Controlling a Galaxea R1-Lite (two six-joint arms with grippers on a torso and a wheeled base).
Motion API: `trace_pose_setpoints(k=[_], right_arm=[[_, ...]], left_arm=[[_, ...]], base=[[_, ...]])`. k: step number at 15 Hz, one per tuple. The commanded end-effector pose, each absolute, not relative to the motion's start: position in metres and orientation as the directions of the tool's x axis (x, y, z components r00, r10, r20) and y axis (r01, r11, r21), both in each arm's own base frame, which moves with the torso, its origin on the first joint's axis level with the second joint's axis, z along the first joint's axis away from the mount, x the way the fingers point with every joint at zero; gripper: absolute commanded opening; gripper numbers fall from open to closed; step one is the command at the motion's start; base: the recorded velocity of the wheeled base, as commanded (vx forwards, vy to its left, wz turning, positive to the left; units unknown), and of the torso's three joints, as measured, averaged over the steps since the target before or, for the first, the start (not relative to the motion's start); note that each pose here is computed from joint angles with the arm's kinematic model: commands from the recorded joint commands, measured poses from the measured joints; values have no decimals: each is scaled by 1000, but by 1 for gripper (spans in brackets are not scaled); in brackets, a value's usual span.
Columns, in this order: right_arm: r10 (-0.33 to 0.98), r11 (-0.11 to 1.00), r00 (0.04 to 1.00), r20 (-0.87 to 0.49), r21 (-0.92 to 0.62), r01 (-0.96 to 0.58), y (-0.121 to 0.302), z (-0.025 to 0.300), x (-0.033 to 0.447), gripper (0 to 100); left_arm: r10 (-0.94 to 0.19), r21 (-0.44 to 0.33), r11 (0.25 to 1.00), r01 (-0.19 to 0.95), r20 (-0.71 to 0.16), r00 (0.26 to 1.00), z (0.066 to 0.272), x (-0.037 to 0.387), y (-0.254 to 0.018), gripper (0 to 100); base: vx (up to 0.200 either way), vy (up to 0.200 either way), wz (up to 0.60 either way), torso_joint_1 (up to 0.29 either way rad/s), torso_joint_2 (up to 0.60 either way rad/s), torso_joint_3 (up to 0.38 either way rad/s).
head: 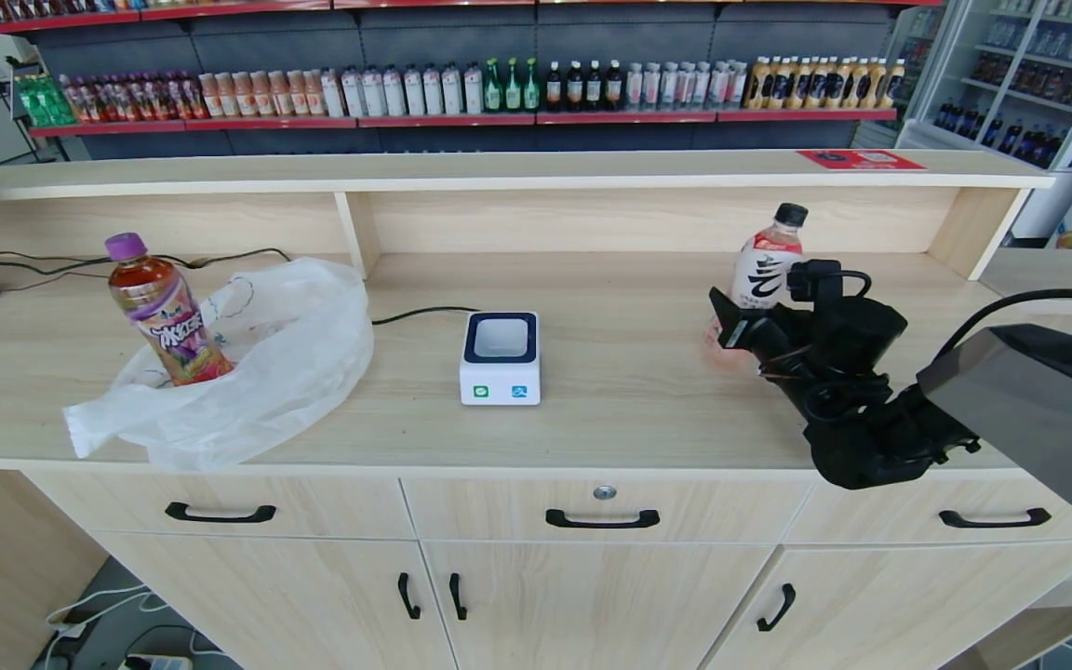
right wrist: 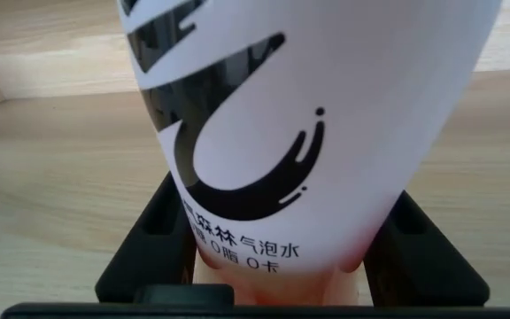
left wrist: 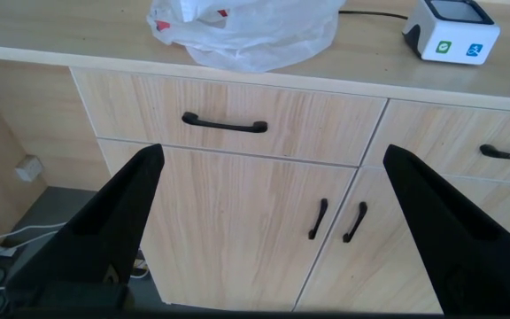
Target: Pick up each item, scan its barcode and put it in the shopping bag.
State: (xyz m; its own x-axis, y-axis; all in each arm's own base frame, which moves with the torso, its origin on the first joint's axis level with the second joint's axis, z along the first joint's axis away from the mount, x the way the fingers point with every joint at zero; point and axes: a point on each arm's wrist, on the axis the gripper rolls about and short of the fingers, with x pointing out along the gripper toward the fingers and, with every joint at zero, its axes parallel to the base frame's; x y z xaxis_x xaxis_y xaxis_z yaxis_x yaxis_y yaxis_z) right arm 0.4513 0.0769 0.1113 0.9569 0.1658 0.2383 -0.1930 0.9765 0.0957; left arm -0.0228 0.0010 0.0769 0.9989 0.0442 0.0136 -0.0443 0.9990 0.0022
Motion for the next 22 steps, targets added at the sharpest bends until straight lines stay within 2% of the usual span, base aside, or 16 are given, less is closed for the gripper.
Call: trace_pose_setpoints(k=[1,8,13,18,22], right_arm=[[181,975,950,255,84,-208,77,116,450,0],[213,969,912,351,43,-243,76,146,441,0],[257,954,863,435,29,-298,89,185,421,0],[359,911,805,471,11,-413,118,218,378,0],[410,883,789,458,18,-469,130,220,334,0]], left_arm=[[44,1,999,-44,14,999,77,-23,1,100],[44,2,999,-45,14,999,77,-23,1,100],[44,3,999,-45,12,999,77,-23,1,100],[44,3,999,-45,12,999,77,-23,1,100],[44,3,999,-45,12,999,77,-23,1,100]], base=[[0,0,0,0,0,0],[0,0,0,0,0,0],[0,0,0,0,0,0],[0,0,0,0,0,0],[0,0,0,0,0,0]])
